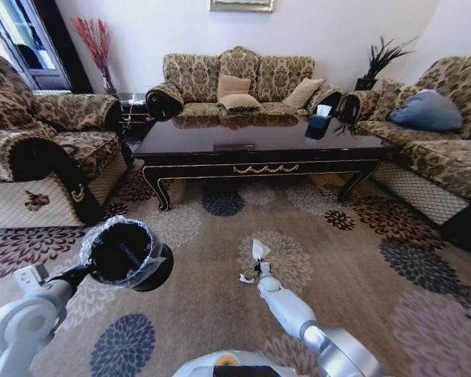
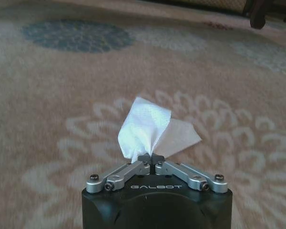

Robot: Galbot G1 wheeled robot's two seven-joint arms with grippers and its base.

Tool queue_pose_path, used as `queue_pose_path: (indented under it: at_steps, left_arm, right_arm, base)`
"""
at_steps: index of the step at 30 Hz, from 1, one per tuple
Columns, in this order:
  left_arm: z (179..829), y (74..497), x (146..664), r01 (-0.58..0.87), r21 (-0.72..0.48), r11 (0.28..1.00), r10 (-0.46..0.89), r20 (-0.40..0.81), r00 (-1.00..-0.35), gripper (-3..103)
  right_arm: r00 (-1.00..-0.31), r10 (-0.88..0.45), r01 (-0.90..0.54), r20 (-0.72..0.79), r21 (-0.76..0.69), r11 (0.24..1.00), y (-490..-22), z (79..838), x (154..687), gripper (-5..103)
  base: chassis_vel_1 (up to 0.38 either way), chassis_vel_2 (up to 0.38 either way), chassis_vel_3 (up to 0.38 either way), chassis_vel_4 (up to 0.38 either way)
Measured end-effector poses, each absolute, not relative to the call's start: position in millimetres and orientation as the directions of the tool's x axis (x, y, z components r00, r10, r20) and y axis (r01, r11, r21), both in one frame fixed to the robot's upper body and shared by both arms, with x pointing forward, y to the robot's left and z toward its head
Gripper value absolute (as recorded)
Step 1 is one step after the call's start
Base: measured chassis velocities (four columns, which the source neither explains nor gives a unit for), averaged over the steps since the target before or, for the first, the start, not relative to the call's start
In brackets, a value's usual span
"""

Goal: Move to the front of the table and pick up the trash from the floor, then place it into the trash bin.

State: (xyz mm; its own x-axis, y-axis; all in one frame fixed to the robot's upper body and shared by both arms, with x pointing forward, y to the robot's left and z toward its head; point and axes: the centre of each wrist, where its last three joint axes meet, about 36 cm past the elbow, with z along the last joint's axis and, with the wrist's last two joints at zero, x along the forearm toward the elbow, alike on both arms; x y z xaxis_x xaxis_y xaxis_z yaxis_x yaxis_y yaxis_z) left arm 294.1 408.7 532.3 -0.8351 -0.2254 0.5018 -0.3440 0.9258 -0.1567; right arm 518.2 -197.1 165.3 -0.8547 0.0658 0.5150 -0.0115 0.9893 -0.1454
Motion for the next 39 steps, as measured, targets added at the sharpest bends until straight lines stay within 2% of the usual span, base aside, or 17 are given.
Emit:
queue_pose_path:
  at_steps: [8,12,14,16,20,24,27,29,31,37,39]
  left_arm:
    - [530,409,298,-0.341,-0.158,0.927,-0.221,0.506,-0.834,2]
    - [523,405,305,-0.327,-0.159,0.931,-0.204,0.516,-0.832,2]
    - [523,404,305,-0.326,-0.159,0.932,-0.203,0.517,-0.832,2]
    - [517,398,313,-0.312,-0.171,0.935,-0.183,0.521,-0.833,2]
    - [511,396,320,-0.308,-0.182,0.934,-0.173,0.525,-0.833,2]
    - [504,399,329,-0.314,-0.189,0.930,-0.170,0.536,-0.827,2]
    - [501,403,338,-0.320,-0.198,0.927,-0.171,0.536,-0.827,2]
    - [500,404,340,-0.320,-0.201,0.926,-0.170,0.536,-0.827,2]
    - [498,403,346,-0.317,-0.212,0.925,-0.160,0.537,-0.828,2]
    - [494,399,354,-0.309,-0.228,0.923,-0.146,0.536,-0.831,2]
    - [491,397,357,-0.308,-0.234,0.922,-0.142,0.537,-0.832,2]
  right_arm:
    - [-0.891,0.020,-0.037,0.453,-0.118,0.992,-198,182,527,0]
    - [-0.944,-0.101,-0.120,0.314,-0.043,0.992,-176,220,540,0]
    - [-0.947,-0.111,-0.129,0.301,-0.037,0.991,-174,224,541,0]
    - [-0.960,-0.209,-0.211,0.185,0.010,0.978,-153,264,549,0]
    - [-0.952,-0.290,-0.287,0.096,0.046,0.957,-137,304,549,0]
    - [-0.920,-0.391,-0.389,0.022,0.068,0.919,-130,347,539,0]
    - [-0.855,-0.517,-0.517,-0.047,0.008,0.856,-132,374,524,0]
    - [-0.838,-0.544,-0.544,-0.056,-0.005,0.839,-130,378,519,0]
    - [-0.782,-0.620,-0.619,-0.071,-0.039,0.785,-116,388,504,0]
    - [-0.705,-0.705,-0.698,-0.075,-0.104,0.709,-88,392,491,0]
    - [-0.666,-0.738,-0.729,-0.105,-0.118,0.674,-64,401,492,0]
  base:
    - [0.000,0.000,0.000,0.000]
    - [0.000,0.000,0.000,0.000]
    - [0.000,0.000,0.000,0.000]
    - [0.000,0.000,0.000,0.000]
    - [0.000,0.000,0.000,0.000]
    - [0.000,0.000,0.000,0.000]
    - [0.000,0.000,0.000,0.000]
    - [0.000,0.000,0.000,0.000]
    - [0.000,0.000,0.000,0.000]
    - [0.000,0.000,0.000,0.000]
    - [0.000,0.000,0.000,0.000]
